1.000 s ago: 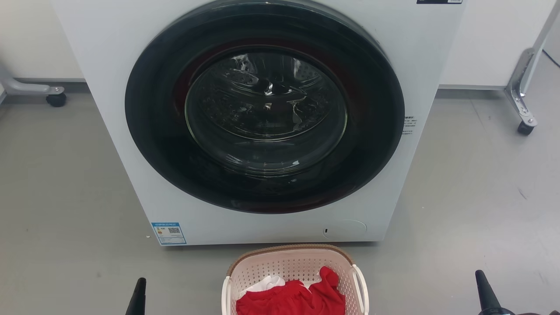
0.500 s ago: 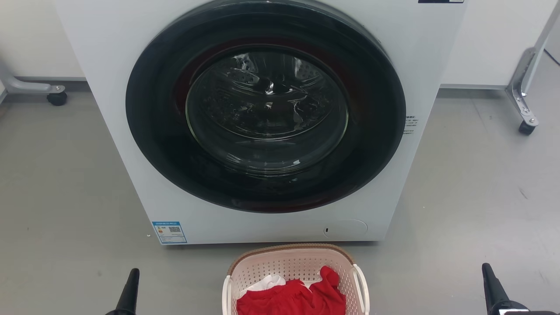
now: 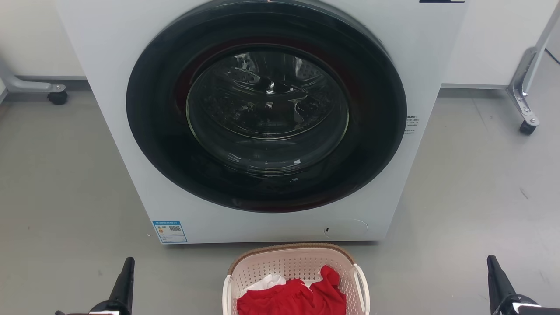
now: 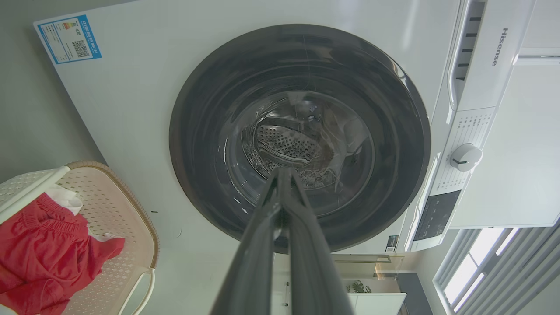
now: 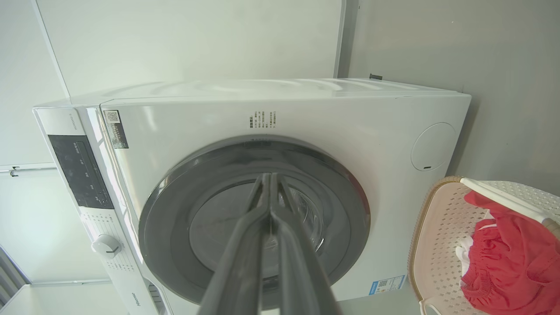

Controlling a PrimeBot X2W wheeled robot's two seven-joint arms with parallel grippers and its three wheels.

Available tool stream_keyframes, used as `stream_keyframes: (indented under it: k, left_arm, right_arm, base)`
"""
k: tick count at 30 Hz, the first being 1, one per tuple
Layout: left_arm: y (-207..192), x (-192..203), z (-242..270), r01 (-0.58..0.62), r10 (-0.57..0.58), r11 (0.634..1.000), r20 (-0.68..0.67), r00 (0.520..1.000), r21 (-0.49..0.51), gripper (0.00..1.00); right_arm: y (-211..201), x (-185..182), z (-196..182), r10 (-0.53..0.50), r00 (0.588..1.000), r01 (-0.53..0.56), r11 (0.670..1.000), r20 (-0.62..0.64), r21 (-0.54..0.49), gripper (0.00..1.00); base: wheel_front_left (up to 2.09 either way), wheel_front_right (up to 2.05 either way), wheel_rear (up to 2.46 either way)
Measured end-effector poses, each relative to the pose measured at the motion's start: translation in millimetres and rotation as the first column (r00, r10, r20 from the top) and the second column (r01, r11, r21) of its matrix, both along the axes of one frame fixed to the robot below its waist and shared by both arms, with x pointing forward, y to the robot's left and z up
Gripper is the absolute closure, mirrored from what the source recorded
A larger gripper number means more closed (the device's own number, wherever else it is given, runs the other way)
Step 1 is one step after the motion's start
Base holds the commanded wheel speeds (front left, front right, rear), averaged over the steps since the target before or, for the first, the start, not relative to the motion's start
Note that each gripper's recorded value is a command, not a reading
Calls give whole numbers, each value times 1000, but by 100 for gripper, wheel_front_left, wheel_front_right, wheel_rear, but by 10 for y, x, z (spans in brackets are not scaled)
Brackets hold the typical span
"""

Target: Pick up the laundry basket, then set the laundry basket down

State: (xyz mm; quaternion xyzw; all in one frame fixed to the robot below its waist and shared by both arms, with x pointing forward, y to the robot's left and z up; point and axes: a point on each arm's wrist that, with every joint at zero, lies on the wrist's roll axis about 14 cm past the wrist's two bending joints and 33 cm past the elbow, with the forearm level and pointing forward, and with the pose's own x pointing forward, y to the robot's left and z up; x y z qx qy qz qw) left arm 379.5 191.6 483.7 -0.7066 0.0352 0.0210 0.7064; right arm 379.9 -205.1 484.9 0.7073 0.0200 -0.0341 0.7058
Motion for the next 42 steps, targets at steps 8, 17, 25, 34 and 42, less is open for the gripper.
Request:
stream_keyframes:
  k: [8,17,25,34,42]
  left_arm:
    - [-1,0,-1,0,0,1000,0,1000,0,100]
    - [0,0,0,0,0,1000,0,1000,0,100]
    - [-1,1,8,0,0,1000,7,1000,0,100]
    - [-1,1,9,0,0,1000,7,1000,0,100]
    - [-1,1,9,0,0,1000,7,1000,0,100]
  right_arm:
    - [2,10,13,0,1000,0,1000,4,0,100]
    - [3,13,16,0,1000,0,1000,5,1,100]
    - [3,13,16,0,1000,0,1000,5,1,100]
    - [3,13,17,0,1000,0,1000,5,1,100]
    - [4,13,17,1,1000,-1,1000,5,2,100]
  base:
    - [0,0,0]
    - [0,0,0]
    - [0,0,0]
    - [0,0,0]
    - [0,0,0]
